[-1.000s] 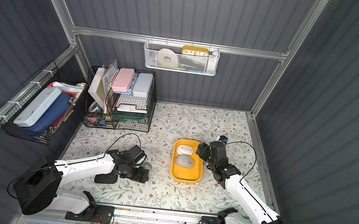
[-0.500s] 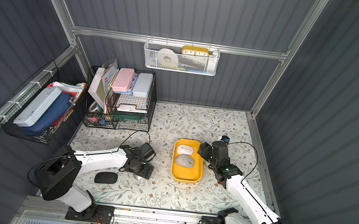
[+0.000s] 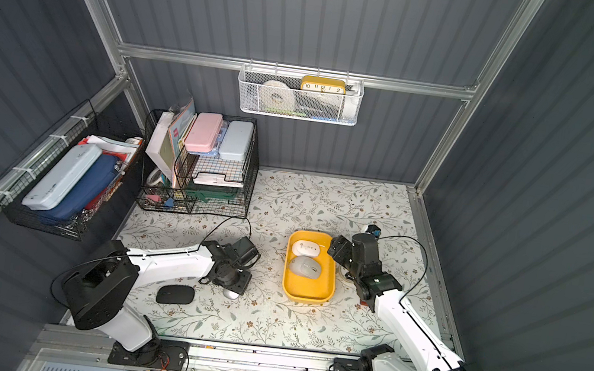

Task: Put the mouse in the storage box
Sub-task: Pick up the mouse from the center of the board, then place the mouse in the storage box.

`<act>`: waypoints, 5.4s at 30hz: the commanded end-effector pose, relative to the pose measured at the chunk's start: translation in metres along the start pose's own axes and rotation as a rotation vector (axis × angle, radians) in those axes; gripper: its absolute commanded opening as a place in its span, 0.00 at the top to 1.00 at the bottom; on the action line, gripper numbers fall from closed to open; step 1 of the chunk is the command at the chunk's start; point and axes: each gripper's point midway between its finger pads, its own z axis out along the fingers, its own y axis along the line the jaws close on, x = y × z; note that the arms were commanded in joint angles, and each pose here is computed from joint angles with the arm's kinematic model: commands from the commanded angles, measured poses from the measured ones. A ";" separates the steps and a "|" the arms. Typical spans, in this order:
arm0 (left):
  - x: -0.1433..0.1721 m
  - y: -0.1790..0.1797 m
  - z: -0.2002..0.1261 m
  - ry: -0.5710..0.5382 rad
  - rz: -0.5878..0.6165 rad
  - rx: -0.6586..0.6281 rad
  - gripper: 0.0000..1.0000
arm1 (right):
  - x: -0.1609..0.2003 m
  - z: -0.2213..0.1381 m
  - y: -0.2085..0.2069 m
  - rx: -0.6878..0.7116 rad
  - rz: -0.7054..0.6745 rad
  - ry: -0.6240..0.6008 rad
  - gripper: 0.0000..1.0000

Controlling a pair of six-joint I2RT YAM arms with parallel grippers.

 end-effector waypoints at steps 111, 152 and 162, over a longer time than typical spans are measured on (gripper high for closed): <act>-0.042 -0.059 -0.182 -0.708 0.555 0.374 0.24 | 0.143 -0.074 0.254 -0.773 -0.186 0.658 0.79; 0.008 0.099 -0.136 -0.566 -0.463 -0.197 0.01 | 0.127 -0.007 0.043 -0.183 -0.020 0.347 0.76; 0.019 0.110 -0.130 -0.496 -0.566 -0.280 0.01 | 0.146 -0.007 0.038 -0.154 -0.014 0.359 0.70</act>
